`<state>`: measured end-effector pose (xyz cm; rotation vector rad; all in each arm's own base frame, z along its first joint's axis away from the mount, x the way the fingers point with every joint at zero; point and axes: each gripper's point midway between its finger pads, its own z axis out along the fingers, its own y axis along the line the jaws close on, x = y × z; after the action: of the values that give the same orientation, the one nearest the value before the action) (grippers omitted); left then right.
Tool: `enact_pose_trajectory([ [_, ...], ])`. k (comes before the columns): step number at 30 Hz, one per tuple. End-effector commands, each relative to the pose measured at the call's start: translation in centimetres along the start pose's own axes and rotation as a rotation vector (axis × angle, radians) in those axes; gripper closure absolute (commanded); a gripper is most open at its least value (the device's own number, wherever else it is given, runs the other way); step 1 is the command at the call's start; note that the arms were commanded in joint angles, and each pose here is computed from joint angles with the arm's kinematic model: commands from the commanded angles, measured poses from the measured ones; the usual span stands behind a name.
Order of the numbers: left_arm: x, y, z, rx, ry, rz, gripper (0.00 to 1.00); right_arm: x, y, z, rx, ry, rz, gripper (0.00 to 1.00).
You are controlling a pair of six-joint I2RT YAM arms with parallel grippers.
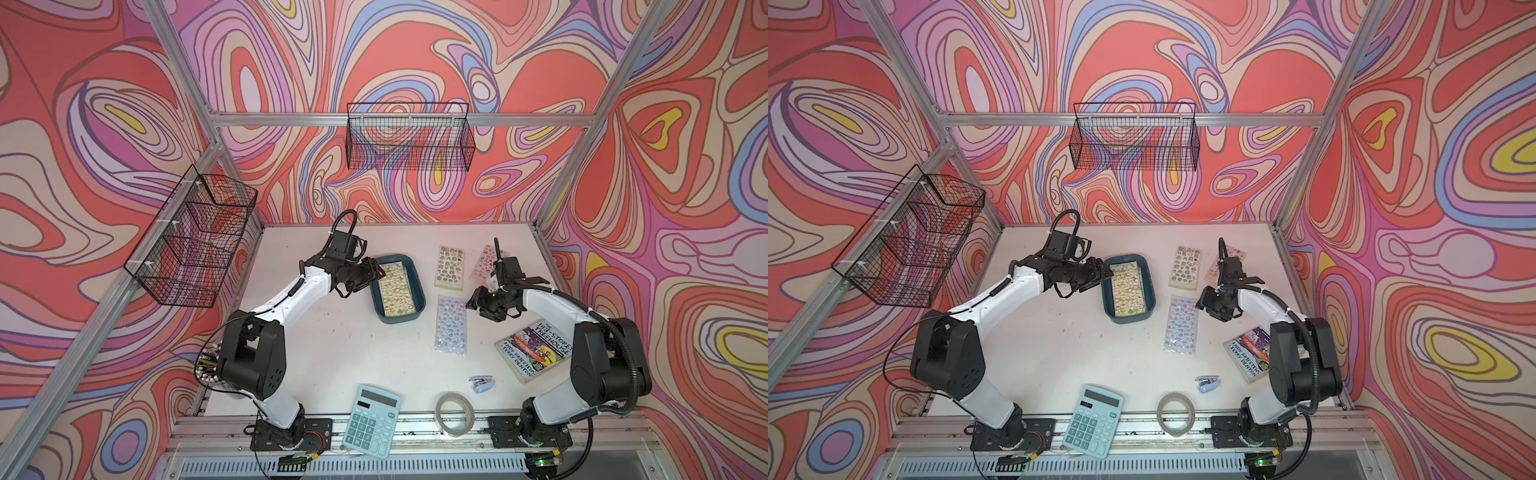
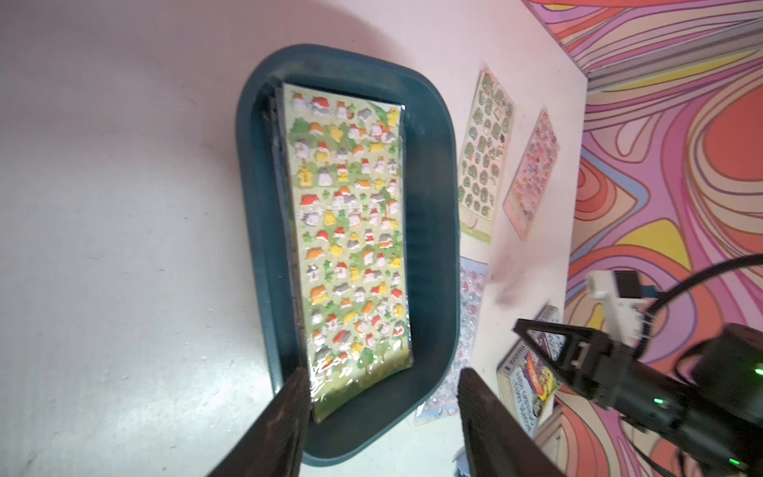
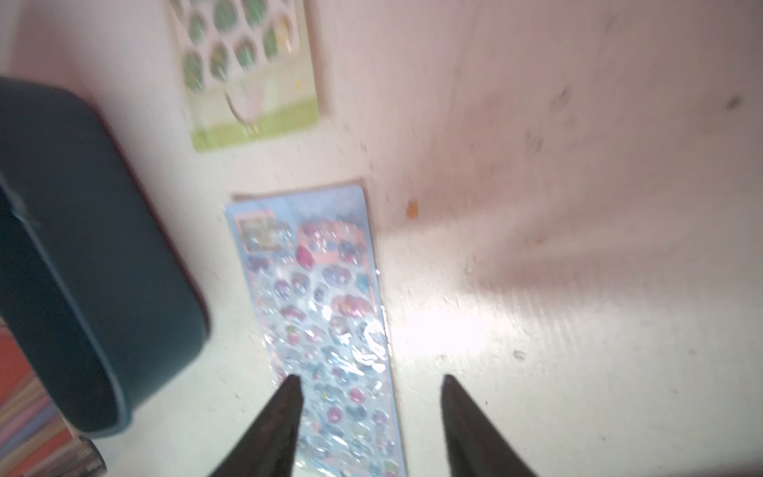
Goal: Take the stickers out of the storage box
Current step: Place the sticker at the center of the board, then pick up the sticker from the storage box.
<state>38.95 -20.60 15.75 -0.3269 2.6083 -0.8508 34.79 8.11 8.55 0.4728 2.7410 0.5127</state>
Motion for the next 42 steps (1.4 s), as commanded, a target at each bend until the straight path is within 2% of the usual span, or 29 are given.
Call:
enact_pose_trajectory([
  [1,0.0,3.1,-0.1,-0.167,0.01,0.014,0.39,-3.1,4.7,-3.6,0.053,-0.157,-0.17,0.34],
  [3,0.5,3.9,0.3,-0.198,0.033,0.008,0.39,-3.7,9.6,-4.5,0.063,-0.209,-0.318,0.43],
  [4,0.7,4.2,0.6,-0.205,0.045,-0.001,0.41,-3.5,12.0,-4.4,0.046,-0.212,-0.377,0.51],
  [7,1.4,4.8,1.4,-0.214,0.074,-0.023,0.51,-2.8,17.0,-3.4,-0.031,-0.188,-0.458,0.7],
  [8,1.5,4.9,1.7,-0.212,0.08,-0.029,0.53,-2.8,17.9,-2.9,-0.045,-0.186,-0.472,0.73],
  [11,1.8,4.9,2.4,-0.193,0.093,-0.037,0.54,-2.1,20.1,-0.7,-0.069,-0.157,-0.496,0.73],
  [15,1.8,4.9,3.2,-0.18,0.097,-0.045,0.53,-0.7,21.8,2.9,-0.109,-0.09,-0.501,0.66],
  [23,2.2,4.8,4.8,-0.161,0.129,-0.048,0.56,0.5,21.0,9.3,-0.077,0.008,-0.51,0.68],
  [26,2.3,5.0,5.2,-0.165,0.135,-0.05,0.59,0.4,20.7,10.3,-0.061,0.012,-0.508,0.7],
  [30,2.5,5.1,5.6,-0.161,0.146,-0.051,0.67,0.4,20.4,11.3,-0.042,0.009,-0.505,0.71],
  [42,2.7,5.2,6.2,-0.156,0.161,-0.058,0.71,2.2,21.5,13.0,-0.142,0.073,-0.481,0.72],
])
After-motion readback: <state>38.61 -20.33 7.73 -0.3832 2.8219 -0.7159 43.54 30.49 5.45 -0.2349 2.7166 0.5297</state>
